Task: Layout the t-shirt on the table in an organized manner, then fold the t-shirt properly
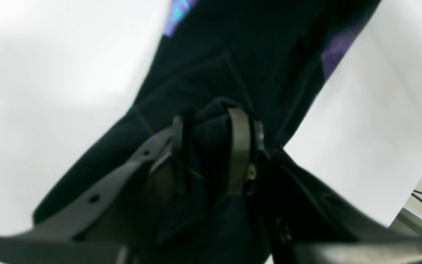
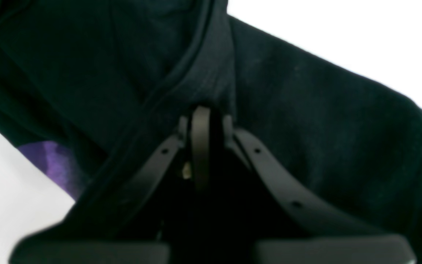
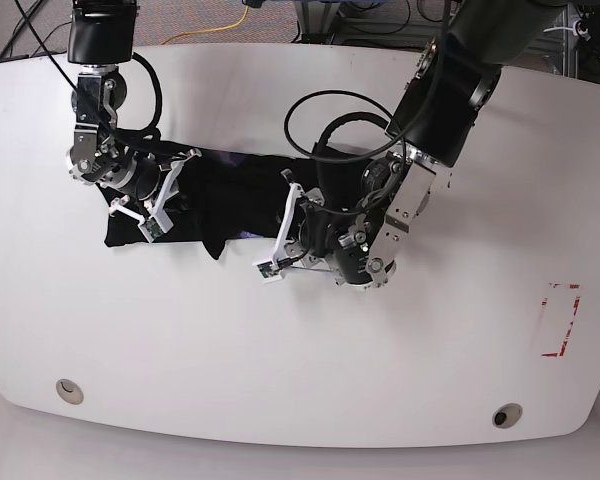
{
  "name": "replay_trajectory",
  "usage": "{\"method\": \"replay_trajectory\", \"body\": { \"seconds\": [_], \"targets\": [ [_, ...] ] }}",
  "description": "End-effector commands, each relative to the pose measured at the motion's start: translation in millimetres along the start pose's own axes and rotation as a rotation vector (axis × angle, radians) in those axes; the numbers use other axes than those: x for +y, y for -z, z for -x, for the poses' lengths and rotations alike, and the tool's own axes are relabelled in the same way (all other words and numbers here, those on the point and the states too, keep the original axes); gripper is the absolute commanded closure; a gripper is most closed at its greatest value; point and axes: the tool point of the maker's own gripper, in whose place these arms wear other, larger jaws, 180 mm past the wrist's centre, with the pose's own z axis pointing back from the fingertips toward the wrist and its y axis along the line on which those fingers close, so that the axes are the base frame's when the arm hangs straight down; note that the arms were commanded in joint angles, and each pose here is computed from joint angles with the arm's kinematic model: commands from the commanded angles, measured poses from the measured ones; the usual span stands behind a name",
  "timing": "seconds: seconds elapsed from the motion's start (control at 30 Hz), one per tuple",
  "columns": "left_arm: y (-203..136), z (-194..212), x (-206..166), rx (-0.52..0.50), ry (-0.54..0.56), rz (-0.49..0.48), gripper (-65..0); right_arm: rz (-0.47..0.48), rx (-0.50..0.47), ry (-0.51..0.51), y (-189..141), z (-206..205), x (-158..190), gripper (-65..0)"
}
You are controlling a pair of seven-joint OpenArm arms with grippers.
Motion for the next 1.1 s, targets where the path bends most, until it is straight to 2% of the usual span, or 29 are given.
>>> {"method": "replay_trajectory", "body": {
  "seconds": [0.0,0.3,0.6,0.63,0.83,1.07],
  "targets": [
    [-11.8,-32.0,2.7,-0.08,0.024,-0.015,-12.4,0.022,0.144,-0.031,-0.7,30.5,-2.9,-4.3],
    [-11.9,-40.5,4.7,-0.097,0.035,-0.039,-12.4,0.022,0.144,-0.031,-0.7,30.5,-2.9,-4.3],
    [-5.3,-37.6,2.9,-0.052,0.044,-0.045,-13.1,0.022,0.144,-0.031,-0.7,30.5,-2.9,-4.3],
    [-5.3,-37.4,2.9,-0.051,0.044,-0.045,-13.9,0.022,0.144,-0.031,-0.7,30.5,-2.9,-4.3],
    [-5.3,-32.1,4.4,-0.029,0.042,-0.048,-29.4,0.022,0.144,-0.031,-0.7,30.5,-2.9,-4.3],
    [-5.4,-30.0,5.4,-0.022,0.041,-0.05,-31.1,0.023,0.142,-0.032,-0.6,29.7,-3.2,-4.3]
  ]
}}
